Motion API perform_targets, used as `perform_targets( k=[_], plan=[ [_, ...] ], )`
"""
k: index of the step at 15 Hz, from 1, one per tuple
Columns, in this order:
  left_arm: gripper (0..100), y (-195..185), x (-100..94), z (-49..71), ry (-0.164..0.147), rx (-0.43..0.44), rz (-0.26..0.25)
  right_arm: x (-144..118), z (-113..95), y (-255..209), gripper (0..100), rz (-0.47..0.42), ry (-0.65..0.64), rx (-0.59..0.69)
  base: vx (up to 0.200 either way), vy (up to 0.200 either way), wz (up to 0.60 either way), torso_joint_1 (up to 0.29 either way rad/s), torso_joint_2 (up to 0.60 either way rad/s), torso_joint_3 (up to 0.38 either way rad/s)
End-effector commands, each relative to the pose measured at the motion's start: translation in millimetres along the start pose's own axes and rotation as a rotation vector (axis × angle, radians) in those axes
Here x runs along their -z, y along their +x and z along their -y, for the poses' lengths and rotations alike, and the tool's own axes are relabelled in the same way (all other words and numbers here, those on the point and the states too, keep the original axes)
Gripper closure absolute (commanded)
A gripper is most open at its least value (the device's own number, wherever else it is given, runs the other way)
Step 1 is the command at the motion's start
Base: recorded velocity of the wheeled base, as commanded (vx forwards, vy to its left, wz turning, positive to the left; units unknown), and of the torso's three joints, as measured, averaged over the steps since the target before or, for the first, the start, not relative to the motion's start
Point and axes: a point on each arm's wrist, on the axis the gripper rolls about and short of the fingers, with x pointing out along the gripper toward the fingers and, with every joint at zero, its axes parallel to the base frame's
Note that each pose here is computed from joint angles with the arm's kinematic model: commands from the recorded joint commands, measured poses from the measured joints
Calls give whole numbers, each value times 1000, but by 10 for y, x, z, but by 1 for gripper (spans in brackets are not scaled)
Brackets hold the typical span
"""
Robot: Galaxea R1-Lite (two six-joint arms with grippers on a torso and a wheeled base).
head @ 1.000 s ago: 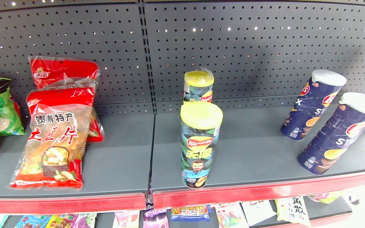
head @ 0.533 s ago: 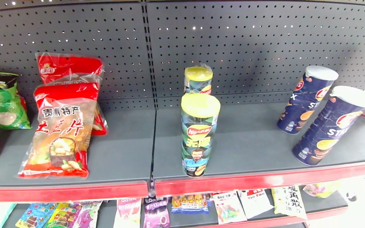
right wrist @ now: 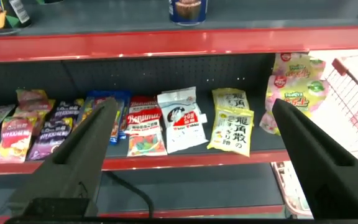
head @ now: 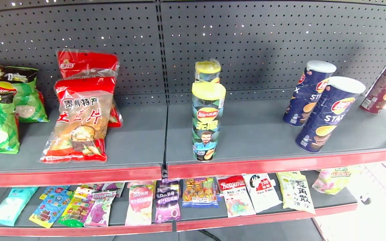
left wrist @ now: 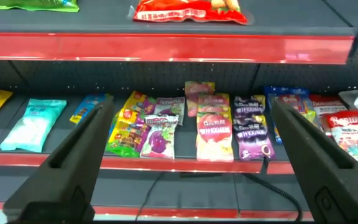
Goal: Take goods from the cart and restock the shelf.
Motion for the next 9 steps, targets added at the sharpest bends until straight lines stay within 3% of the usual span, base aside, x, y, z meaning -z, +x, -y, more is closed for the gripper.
perform_targets(
  k=[1, 9],
  plan=[
    [0, 2, 0, 0, 0, 0, -3, 5, 0, 0, 0, 1, -1, -1, 0, -200, 0, 17, 7, 2],
    [0, 2, 0, 0, 0, 0, -3, 1, 0, -2, 0, 2, -1, -1, 0, -200, 0, 4, 4, 1]
  ],
)
